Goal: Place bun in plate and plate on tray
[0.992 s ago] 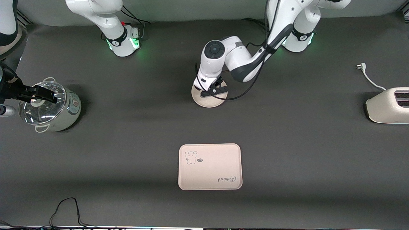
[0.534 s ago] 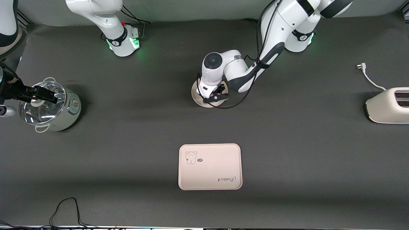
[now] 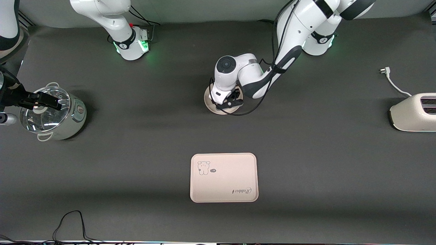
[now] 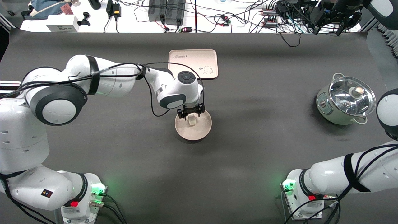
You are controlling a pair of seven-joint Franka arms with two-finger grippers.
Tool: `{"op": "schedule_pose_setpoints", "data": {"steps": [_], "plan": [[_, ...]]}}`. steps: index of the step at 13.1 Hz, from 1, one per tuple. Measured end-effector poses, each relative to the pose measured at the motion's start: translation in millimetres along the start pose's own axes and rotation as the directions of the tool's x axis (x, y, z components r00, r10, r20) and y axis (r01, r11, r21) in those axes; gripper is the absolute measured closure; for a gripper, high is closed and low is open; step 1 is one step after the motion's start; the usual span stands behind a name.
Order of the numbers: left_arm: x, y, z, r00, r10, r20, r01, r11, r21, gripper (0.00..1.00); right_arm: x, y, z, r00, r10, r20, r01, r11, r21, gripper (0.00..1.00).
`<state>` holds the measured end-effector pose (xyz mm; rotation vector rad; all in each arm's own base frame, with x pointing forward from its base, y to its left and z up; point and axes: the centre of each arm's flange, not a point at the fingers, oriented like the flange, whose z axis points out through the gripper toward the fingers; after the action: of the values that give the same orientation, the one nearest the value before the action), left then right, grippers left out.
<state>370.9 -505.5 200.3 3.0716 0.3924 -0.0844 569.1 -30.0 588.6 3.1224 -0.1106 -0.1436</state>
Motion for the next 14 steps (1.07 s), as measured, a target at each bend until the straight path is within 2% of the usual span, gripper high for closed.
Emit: {"op": "schedule_pose_setpoints", "data": {"steps": [1, 2, 6, 8, 12, 14], "plan": [[6, 0, -5, 1.000, -0.010, -0.008, 0.010, 1.000, 0.007, 0.02, 0, 0, 0, 1.000, 0.000, 0.000, 0.000, 1.000, 0.000, 0.00], [17, -1, -15, 0.999, -0.025, -0.021, 0.025, 1.000, 0.015, 0.00, 0, 0, 0, 1.000, 0.000, 0.000, 0.000, 1.000, 0.000, 0.00], [71, -18, -84, 0.994, -0.066, -0.089, 0.070, 0.997, 0.043, 0.00, 0, 0, 0, 1.000, 0.001, 0.001, -0.001, 1.000, 0.000, 0.00], [106, -40, -126, 0.992, -0.062, -0.109, 0.071, 0.994, 0.081, 0.00, 0, 0, 1, 1.000, 0.001, 0.001, -0.001, 1.000, 0.000, 0.00], [213, -136, -204, 0.995, -0.044, -0.087, 0.057, 0.986, 0.158, 0.00, 0, -4, 1, 1.000, -0.005, 0.003, 0.005, 1.000, 0.011, 0.00], [264, -202, -233, 0.998, -0.018, -0.065, 0.028, 0.986, 0.162, 0.00, -3, -28, 2, 0.999, -0.036, 0.007, 0.035, 0.999, 0.028, 0.00]]}}
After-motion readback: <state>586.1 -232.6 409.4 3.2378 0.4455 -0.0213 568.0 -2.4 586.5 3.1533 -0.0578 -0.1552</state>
